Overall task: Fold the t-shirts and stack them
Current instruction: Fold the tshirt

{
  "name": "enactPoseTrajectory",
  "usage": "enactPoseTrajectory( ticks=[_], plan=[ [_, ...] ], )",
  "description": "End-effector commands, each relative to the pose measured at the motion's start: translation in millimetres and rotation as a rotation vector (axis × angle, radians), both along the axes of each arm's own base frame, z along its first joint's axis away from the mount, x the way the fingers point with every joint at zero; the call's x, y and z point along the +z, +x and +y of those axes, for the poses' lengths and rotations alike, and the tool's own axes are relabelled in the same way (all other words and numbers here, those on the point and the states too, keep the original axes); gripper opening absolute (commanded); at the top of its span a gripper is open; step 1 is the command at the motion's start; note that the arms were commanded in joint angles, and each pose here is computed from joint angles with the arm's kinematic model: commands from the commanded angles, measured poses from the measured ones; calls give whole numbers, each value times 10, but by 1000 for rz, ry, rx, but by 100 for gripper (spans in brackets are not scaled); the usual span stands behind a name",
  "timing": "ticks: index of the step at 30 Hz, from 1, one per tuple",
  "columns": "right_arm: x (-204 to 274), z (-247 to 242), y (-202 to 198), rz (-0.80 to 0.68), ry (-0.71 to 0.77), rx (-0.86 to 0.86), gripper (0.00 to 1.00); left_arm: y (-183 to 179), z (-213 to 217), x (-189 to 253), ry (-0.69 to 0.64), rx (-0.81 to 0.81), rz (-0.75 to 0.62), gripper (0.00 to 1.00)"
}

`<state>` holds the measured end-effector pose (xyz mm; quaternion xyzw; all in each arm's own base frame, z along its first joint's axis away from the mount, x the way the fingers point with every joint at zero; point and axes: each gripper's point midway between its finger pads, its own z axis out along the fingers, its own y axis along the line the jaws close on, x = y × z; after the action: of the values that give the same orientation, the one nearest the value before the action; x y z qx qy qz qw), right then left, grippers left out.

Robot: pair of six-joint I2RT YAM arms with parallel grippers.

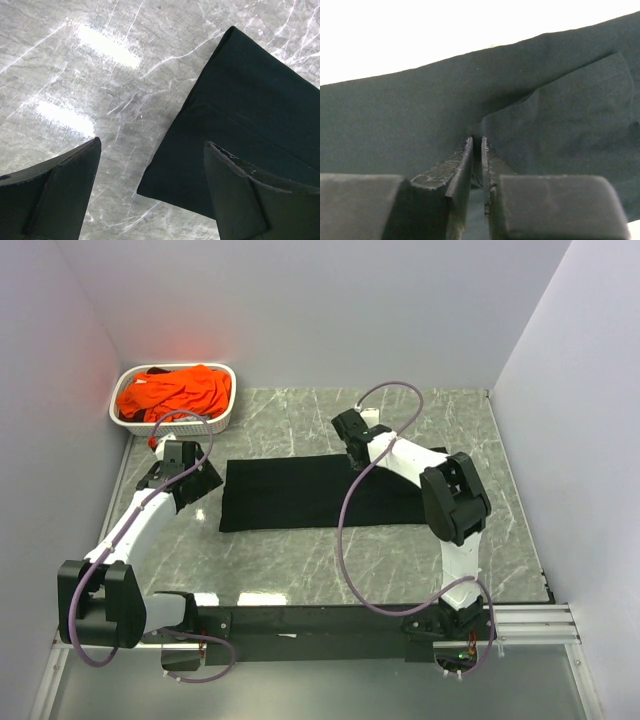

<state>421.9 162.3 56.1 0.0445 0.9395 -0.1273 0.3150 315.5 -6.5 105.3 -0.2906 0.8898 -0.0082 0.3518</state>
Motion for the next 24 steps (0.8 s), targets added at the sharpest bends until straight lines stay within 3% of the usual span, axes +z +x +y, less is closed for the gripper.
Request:
enactPoseTrajectory(
  ticks=[1,6,13,24],
  plan=[
    [349,94,81,-108,73,35,23,67,-29,114,-5,-12,-38,89],
    [621,5,91,-180,131,38,39,67,-34,105,-7,-14,-36,89],
    [649,-609,227,-179,207,-76,39,69,-42,92,-8,-19,-33,89],
    [405,-1271,437,-113,384,-60,38,87,-57,70,-11,-30,-28,88]
  ],
)
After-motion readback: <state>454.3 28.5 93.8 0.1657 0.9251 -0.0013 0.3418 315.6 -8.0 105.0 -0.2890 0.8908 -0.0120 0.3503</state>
